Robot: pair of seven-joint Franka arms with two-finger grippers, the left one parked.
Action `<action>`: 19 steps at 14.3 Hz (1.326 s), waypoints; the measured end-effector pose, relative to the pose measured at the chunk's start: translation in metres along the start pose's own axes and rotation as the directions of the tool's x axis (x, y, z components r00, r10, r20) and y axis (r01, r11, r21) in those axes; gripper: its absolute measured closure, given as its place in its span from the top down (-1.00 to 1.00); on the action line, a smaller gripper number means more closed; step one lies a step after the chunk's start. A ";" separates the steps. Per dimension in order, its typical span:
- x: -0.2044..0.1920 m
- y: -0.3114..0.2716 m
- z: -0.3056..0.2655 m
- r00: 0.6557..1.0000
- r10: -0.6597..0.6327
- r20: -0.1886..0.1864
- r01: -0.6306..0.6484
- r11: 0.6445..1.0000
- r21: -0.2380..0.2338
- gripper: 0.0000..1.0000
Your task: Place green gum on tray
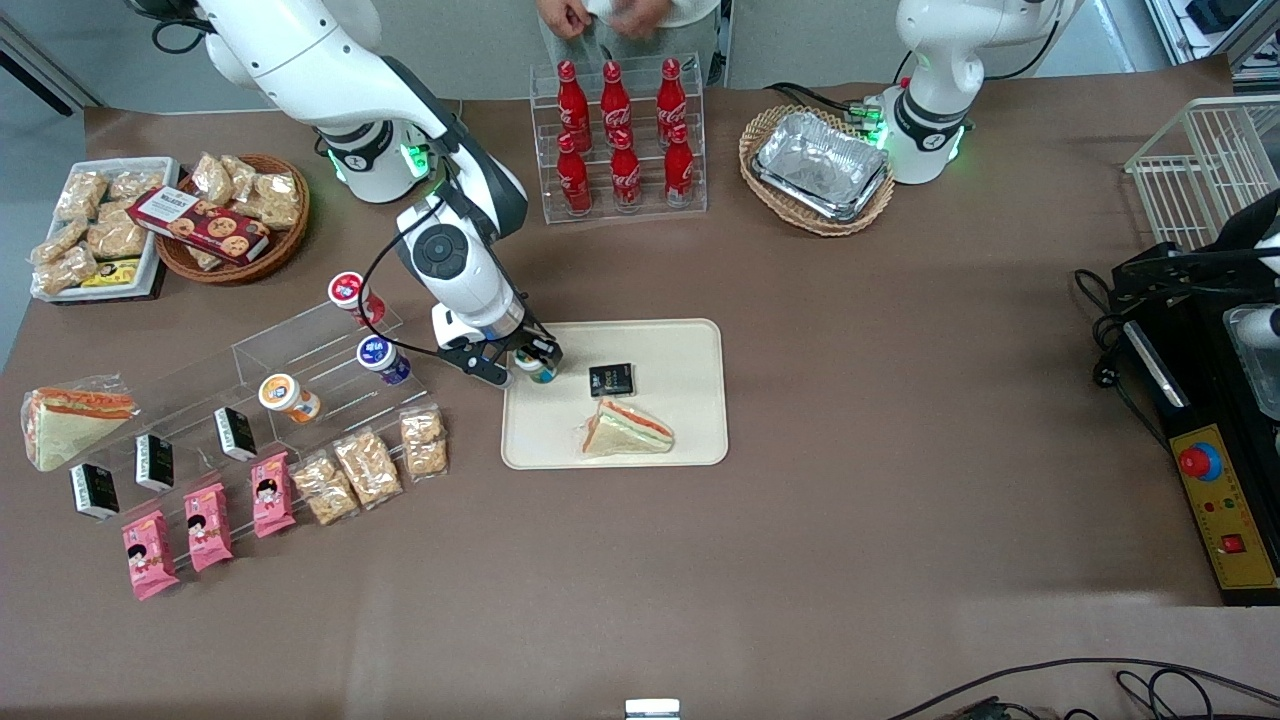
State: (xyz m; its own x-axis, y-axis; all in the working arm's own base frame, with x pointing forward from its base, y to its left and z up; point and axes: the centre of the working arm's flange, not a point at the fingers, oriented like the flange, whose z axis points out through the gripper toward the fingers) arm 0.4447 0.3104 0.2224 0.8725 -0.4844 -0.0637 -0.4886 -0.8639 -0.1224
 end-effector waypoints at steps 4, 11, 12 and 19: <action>0.001 0.000 0.001 1.000 0.001 0.000 -0.001 1.000 0.000 1.00; 0.008 -0.008 -0.018 1.000 0.004 -0.007 -0.004 1.000 -0.001 1.00; 0.011 -0.014 -0.033 1.000 0.001 0.003 -0.001 1.000 -0.025 1.00; 0.014 -0.068 -0.227 0.999 -0.048 0.005 0.049 0.995 -0.085 1.00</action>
State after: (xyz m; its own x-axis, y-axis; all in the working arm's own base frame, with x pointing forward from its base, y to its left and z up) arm 0.4894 0.3312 0.4547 0.8951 -0.4413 -0.0631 -0.4442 -0.8950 -0.0409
